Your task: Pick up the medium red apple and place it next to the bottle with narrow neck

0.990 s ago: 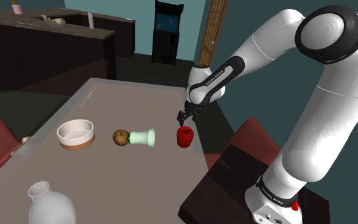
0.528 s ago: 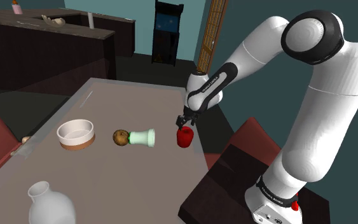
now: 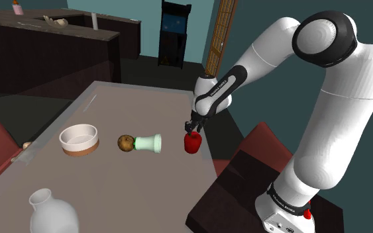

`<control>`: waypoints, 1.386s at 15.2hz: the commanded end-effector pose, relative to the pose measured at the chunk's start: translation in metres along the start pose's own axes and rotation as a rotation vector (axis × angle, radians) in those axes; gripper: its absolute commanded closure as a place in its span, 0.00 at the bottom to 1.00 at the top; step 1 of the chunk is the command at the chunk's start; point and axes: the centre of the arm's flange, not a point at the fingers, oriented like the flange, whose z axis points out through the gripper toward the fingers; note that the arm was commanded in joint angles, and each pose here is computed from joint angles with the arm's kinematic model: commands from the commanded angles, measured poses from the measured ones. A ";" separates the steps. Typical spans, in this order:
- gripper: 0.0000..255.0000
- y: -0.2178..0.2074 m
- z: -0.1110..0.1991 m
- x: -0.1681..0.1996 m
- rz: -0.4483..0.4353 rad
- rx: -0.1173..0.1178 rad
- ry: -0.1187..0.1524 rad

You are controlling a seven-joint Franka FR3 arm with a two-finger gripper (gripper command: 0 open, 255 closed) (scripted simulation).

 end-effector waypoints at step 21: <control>1.00 0.003 -0.063 0.003 0.000 0.000 0.000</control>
